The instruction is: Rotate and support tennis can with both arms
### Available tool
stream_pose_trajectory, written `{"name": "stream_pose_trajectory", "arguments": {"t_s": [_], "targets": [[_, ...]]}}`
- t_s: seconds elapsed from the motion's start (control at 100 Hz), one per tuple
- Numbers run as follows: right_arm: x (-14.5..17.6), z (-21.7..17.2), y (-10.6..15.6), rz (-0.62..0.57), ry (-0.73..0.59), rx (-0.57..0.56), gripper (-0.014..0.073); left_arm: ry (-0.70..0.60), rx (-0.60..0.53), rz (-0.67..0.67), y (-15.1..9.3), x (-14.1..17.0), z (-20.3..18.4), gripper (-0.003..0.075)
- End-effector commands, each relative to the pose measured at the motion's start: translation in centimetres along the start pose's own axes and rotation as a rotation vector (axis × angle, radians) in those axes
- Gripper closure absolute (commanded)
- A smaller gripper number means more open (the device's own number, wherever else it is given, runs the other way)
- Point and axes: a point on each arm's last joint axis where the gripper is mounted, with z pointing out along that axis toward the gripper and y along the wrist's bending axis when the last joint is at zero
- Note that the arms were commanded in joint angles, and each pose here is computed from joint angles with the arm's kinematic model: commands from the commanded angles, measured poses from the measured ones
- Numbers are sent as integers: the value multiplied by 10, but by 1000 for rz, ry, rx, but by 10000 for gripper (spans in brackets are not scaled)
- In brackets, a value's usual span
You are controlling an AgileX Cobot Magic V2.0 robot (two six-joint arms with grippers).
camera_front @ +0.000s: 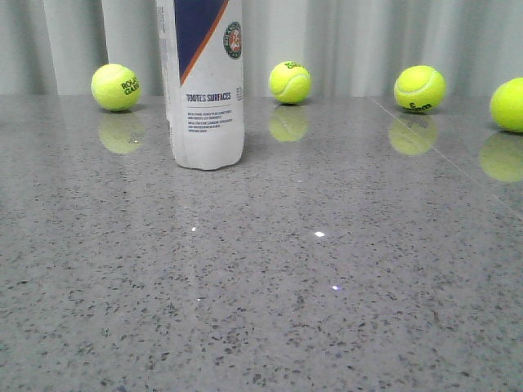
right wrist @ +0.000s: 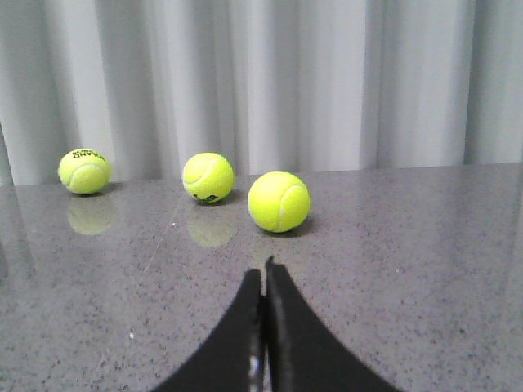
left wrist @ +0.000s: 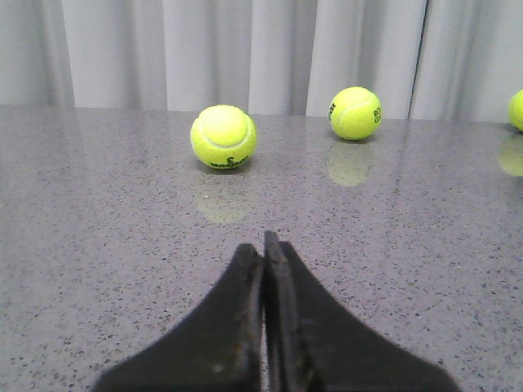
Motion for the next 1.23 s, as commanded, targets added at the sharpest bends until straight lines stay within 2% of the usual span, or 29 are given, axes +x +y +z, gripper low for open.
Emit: {"name": "stream_pose_trajectory", "arguments": {"t_s": [0.0, 1.22], "targets": [[-3, -2, 0, -16, -50, -1, 656, -63, 4, -14, 0, 7, -1, 739], [2, -1, 0, -17, -4, 6, 656, -63, 4, -14, 0, 7, -1, 739]]}}
